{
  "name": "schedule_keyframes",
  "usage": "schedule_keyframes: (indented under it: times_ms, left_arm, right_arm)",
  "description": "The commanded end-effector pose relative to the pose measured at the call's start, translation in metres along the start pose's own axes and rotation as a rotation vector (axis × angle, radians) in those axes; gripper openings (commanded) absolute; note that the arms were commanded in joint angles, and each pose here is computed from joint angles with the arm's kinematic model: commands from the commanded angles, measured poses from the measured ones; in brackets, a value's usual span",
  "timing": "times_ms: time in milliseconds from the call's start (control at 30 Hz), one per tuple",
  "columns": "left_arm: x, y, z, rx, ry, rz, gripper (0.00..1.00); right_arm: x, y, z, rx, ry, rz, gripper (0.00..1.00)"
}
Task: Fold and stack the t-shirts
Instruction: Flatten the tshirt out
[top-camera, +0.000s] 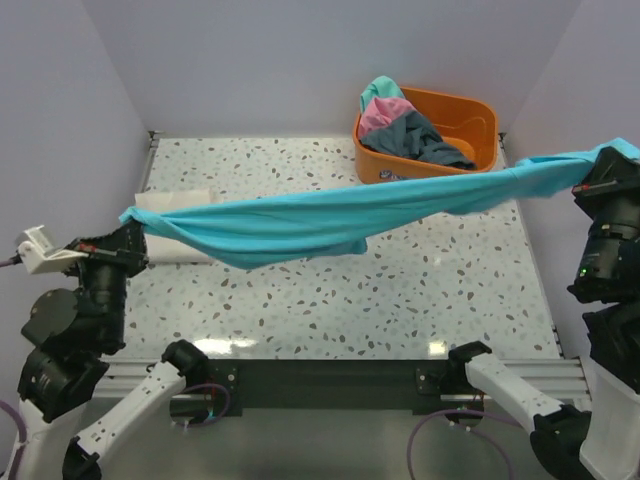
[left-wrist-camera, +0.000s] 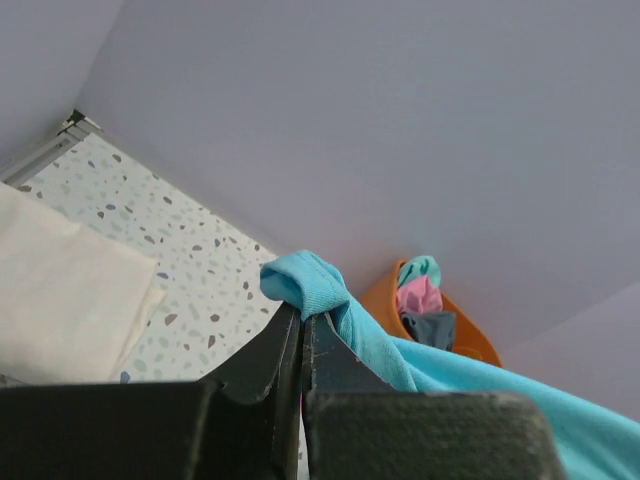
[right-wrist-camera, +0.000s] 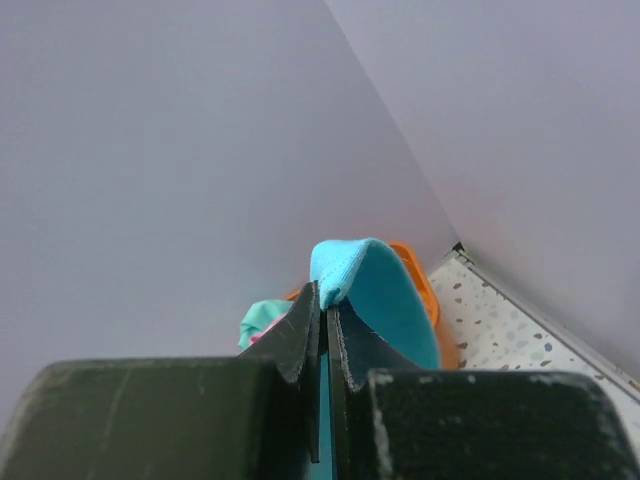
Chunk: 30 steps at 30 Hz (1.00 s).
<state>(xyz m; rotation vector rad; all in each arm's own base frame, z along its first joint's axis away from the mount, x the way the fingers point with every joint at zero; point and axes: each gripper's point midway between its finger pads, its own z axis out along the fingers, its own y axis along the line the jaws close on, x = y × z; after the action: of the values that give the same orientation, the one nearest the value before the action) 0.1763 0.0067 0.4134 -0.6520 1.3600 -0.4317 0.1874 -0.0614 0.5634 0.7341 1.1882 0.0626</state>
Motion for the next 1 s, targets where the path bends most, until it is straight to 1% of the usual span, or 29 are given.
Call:
schedule_keyframes:
  times_ms: [0,67,167,233,267,367,400,433,467,500,533,567,600,633,667,700,733,767,800,833,867,900,933,967]
  left_arm:
    - [-0.045,0.011,-0.020,-0.031,-0.107,-0.068,0.00]
    - [-0.054,0.010,-0.026,-0.008,-0.128,-0.081,0.00]
    - [-0.044,0.009,-0.020,-0.013,-0.107,-0.063,0.00]
    - [-0.026,0.008,-0.011,-0.025,-0.072,-0.044,0.00]
    - [-0.013,0.006,-0.002,-0.039,-0.048,-0.019,0.00]
    - [0.039,0.014,0.025,-0.114,0.047,0.069,0.00]
    - [0.051,0.018,0.031,-0.138,0.065,0.093,0.00]
    - [0.066,0.023,0.037,-0.169,0.083,0.100,0.00]
    - [0.087,0.029,0.048,-0.211,0.118,0.143,0.00]
    - [0.110,0.043,0.053,-0.256,0.149,0.190,0.00]
    - [0.126,0.049,0.058,-0.287,0.173,0.198,0.00]
    - [0.159,0.065,0.064,-0.331,0.236,0.269,0.00]
    - [0.176,0.069,0.066,-0.335,0.280,0.296,0.00]
    - [0.199,0.076,0.072,-0.355,0.330,0.331,0.00]
    - [0.217,0.085,0.072,-0.363,0.377,0.370,0.00]
    - [0.232,0.088,0.072,-0.357,0.423,0.389,0.00]
    - [0.247,0.095,0.074,-0.374,0.462,0.424,0.00]
    - [0.258,0.100,0.073,-0.373,0.502,0.440,0.00]
    - [0.264,0.105,0.073,-0.385,0.520,0.454,0.00]
    - [0.269,0.112,0.073,-0.406,0.538,0.469,0.01]
    - [0.271,0.117,0.073,-0.419,0.546,0.478,0.14]
    - [0.272,0.121,0.073,-0.432,0.550,0.483,0.48]
    - [0.269,0.126,0.072,-0.451,0.551,0.485,0.63]
    - [0.267,0.129,0.071,-0.464,0.551,0.483,0.68]
  right_arm:
    - [-0.011,-0.011,-0.006,0.033,-0.002,-0.066,0.00]
    - [-0.019,-0.015,-0.010,0.038,-0.019,-0.062,0.00]
    - [-0.015,-0.015,-0.004,0.063,-0.018,-0.091,0.00]
    - [0.000,-0.012,0.005,0.080,0.007,-0.133,0.00]
    - [0.014,-0.007,0.017,0.092,0.026,-0.168,0.00]
    - [0.054,-0.007,0.039,0.159,0.083,-0.275,0.00]
    - [0.089,-0.007,0.053,0.185,0.138,-0.349,0.00]
    - [0.108,-0.007,0.060,0.195,0.163,-0.381,0.00]
    - [0.126,-0.004,0.068,0.188,0.184,-0.399,0.00]
    - [0.172,-0.008,0.080,0.199,0.260,-0.485,0.00]
    - [0.194,-0.011,0.087,0.206,0.296,-0.517,0.00]
    - [0.225,-0.014,0.094,0.200,0.356,-0.540,0.00]
    - [0.245,-0.017,0.099,0.196,0.404,-0.555,0.00]
    - [0.283,-0.024,0.109,0.213,0.482,-0.601,0.00]
    - [0.302,-0.024,0.113,0.191,0.536,-0.606,0.00]
    - [0.311,-0.024,0.116,0.187,0.558,-0.619,0.03]
    - [0.331,-0.028,0.120,0.206,0.599,-0.646,0.09]
    - [0.333,-0.026,0.118,0.210,0.628,-0.644,0.23]
    - [0.338,-0.026,0.118,0.208,0.645,-0.646,0.34]
    - [0.336,-0.023,0.118,0.198,0.639,-0.633,0.63]
    - [0.334,-0.021,0.117,0.186,0.634,-0.624,0.83]
    - [0.337,-0.020,0.113,0.161,0.652,-0.618,0.99]
    - [0.336,-0.020,0.111,0.154,0.655,-0.611,0.99]
    - [0.326,-0.019,0.104,0.140,0.652,-0.591,0.99]
